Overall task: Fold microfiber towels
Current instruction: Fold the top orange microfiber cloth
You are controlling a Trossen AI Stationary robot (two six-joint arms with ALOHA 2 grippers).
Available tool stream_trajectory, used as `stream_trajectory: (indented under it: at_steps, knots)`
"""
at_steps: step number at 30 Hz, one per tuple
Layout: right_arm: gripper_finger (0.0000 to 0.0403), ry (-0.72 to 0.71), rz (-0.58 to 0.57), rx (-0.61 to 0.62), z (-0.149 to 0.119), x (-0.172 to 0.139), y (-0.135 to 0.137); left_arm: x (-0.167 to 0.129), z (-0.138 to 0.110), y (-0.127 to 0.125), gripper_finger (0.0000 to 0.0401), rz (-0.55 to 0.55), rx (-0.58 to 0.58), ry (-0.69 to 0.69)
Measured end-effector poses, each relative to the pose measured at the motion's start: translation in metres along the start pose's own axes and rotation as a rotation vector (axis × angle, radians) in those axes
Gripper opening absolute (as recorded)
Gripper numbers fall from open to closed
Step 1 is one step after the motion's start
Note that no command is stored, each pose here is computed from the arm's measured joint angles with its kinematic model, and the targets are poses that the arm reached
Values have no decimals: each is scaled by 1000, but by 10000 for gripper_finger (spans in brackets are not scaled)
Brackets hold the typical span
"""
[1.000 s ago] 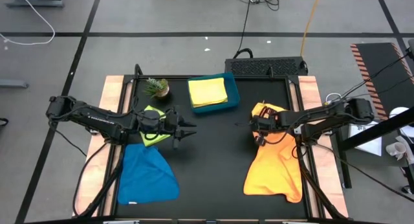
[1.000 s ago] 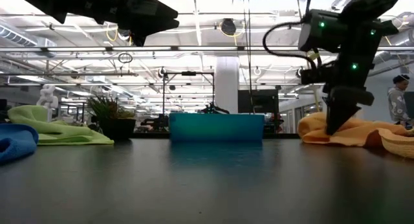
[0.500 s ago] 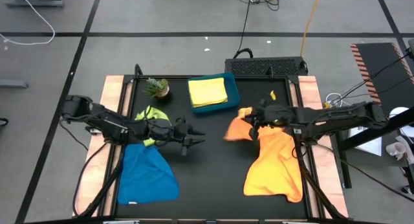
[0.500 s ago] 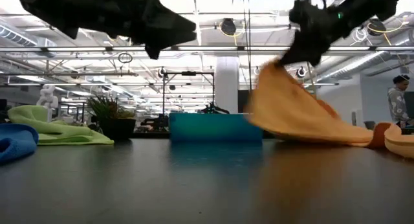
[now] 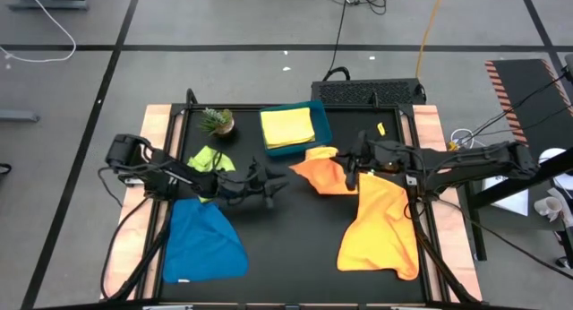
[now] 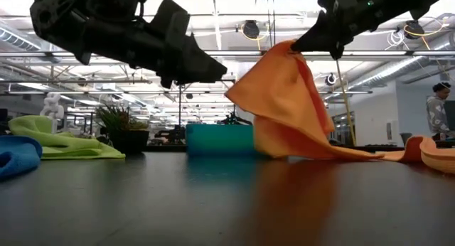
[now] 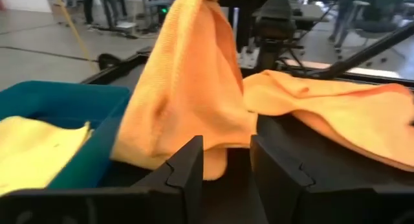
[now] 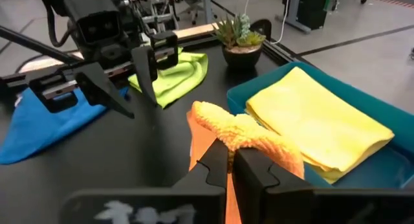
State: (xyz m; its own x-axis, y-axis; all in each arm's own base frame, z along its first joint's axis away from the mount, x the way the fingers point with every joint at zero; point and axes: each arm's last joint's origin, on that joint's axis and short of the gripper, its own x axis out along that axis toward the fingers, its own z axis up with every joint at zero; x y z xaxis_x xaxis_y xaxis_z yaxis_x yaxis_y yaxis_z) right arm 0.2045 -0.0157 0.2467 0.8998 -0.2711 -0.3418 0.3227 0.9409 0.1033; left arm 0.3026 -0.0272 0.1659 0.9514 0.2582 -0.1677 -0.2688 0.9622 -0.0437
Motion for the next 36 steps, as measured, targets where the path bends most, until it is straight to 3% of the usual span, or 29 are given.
stream_trajectory:
  at_steps: [13, 24, 27, 30, 36]
  knots:
    - [2, 19, 3, -12, -2, 3, 1, 7, -2, 18, 277, 72, -32, 14]
    - [2, 16, 26, -14, -2, 3, 1, 41, -11, 24, 293, 75, -50, 55]
    - [2, 18, 26, -15, -2, 3, 1, 45, -12, 24, 276, 80, -26, 81]
    - [2, 21, 26, -22, -2, 3, 1, 46, -12, 23, 228, 83, -12, 110]
    - [2, 27, 28, -23, -3, 3, 1, 45, -18, 24, 63, 88, 9, 164]
